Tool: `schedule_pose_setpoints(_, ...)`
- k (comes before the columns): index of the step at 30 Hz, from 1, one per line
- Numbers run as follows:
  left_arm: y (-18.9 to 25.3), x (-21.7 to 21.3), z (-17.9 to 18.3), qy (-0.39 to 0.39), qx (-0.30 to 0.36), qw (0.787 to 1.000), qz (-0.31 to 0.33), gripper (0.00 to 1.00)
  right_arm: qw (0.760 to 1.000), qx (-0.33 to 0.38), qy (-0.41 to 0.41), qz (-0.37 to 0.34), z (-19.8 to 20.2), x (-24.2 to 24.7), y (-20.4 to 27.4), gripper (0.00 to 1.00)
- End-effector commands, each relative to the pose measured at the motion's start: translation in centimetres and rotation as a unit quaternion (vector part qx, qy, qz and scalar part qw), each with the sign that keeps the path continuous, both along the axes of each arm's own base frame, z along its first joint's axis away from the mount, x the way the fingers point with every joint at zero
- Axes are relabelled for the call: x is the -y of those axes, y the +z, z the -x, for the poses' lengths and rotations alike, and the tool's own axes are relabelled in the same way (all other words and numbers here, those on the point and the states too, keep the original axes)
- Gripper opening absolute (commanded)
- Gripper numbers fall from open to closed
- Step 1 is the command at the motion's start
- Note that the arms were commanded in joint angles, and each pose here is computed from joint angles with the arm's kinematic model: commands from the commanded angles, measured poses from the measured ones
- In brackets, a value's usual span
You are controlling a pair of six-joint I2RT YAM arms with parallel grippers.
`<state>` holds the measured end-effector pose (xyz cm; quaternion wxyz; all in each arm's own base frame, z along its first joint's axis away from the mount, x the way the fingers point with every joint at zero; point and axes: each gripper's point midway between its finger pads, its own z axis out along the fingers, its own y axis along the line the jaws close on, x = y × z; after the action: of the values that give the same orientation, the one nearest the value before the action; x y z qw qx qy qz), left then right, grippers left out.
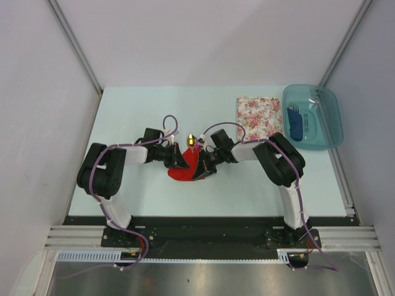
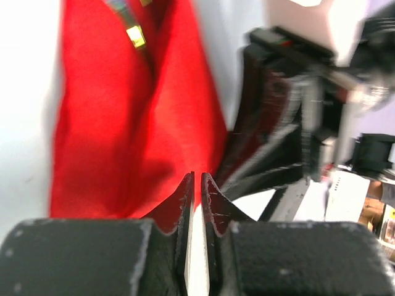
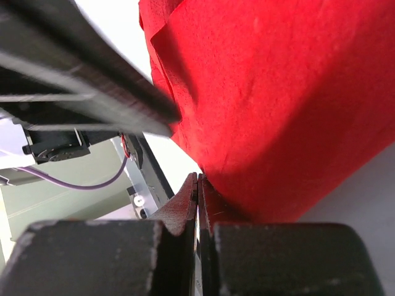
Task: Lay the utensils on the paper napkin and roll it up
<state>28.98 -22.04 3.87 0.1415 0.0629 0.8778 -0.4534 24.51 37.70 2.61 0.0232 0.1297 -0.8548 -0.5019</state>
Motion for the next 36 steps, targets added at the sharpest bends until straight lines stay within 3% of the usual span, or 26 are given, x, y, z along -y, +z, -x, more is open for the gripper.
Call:
schedule_pose_setpoints(1,-1.9,-1.2,-0.3,0.009,-0.008,0.999,-0.039,0.10,0.999,0.031,0.002,-0.030,-1.2,-0.4,3.1,0.00)
schedule_pose_setpoints(6,-3.1,-1.6,0.1,0.010,-0.025,0.998,-0.052,0.08,0.995,0.086,-0.049,-0.028,-5.3,0.0,5.9,0.01)
schedule_pose_setpoints(9,-3.3,-1.6,0.2,0.011,-0.031,0.998,-0.053,0.08,0.989,0.129,-0.067,0.014,-7.4,0.3,5.5,0.01)
schedule_pose_setpoints(13,-3.7,-1.9,0.2,0.014,-0.030,0.997,-0.065,0.08,0.982,0.159,-0.071,0.072,-8.3,0.2,3.9,0.01)
schedule_pose_setpoints(18,-3.6,-1.8,0.3,0.013,-0.028,0.998,-0.063,0.08,0.975,0.191,-0.060,0.093,-8.5,-0.5,3.2,0.00)
schedule_pose_setpoints(29,-3.4,-1.8,0.1,0.015,-0.026,0.998,-0.060,0.09,0.970,0.190,-0.044,0.145,-8.5,-0.1,-2.5,0.00)
schedule_pose_setpoints(32,-2.2,-1.6,-0.2,0.018,-0.011,0.999,-0.036,0.14,0.969,0.179,-0.042,0.165,-8.1,0.8,-4.1,0.00)
schedule_pose_setpoints(34,-0.4,-1.5,0.0,0.022,0.004,1.000,0.003,0.26,0.970,0.168,-0.040,0.171,-7.5,1.1,-4.9,0.00)
schedule_pose_setpoints(36,2.1,-1.4,-0.7,0.021,0.060,0.997,0.032,0.38,0.972,0.155,-0.039,0.173,-6.9,1.3,-5.5,0.00)
